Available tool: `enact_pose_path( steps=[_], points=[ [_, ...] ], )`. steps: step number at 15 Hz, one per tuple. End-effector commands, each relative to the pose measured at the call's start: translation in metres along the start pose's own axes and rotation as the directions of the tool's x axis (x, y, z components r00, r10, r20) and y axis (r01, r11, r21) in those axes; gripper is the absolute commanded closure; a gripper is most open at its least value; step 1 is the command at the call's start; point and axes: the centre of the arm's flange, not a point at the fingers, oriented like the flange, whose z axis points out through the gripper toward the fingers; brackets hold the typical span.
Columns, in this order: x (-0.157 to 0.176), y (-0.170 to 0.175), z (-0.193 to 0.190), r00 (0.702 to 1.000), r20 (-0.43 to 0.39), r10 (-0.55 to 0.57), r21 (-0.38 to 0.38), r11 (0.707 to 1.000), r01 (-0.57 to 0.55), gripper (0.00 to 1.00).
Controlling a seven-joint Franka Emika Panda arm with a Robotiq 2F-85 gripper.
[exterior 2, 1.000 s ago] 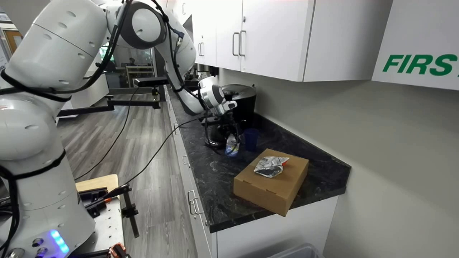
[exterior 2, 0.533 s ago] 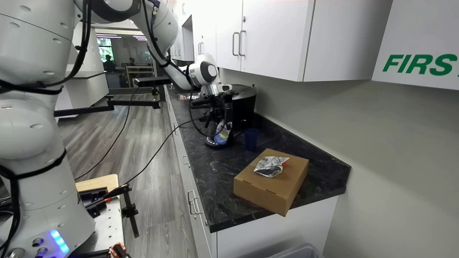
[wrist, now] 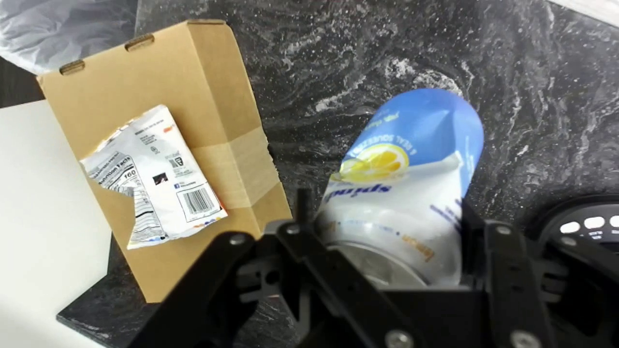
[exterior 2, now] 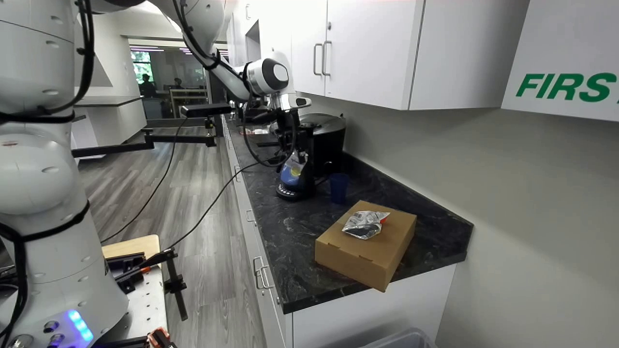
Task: Throw the paper, can, and packet in the bin
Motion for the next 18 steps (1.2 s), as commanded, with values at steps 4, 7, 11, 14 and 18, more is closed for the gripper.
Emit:
enact_pose_path(
  steps=[4, 7, 11, 14, 18],
  points=[
    [-0.025, 0.058, -0.05, 0.991, 0.059, 0.12, 0.045, 0.991, -0.123, 0.6],
    [-0.029, 0.109, -0.059, 0.974, 0.084, 0.21, -0.006, 0.978, -0.21, 0.6],
    [-0.035, 0.178, -0.051, 0.935, 0.132, 0.33, -0.051, 0.944, -0.326, 0.6],
    [-0.041, 0.225, -0.041, 0.901, 0.15, 0.406, -0.092, 0.913, -0.396, 0.6],
    [-0.053, 0.303, -0.032, 0.843, 0.145, 0.518, -0.144, 0.854, -0.5, 0.6]
  ],
)
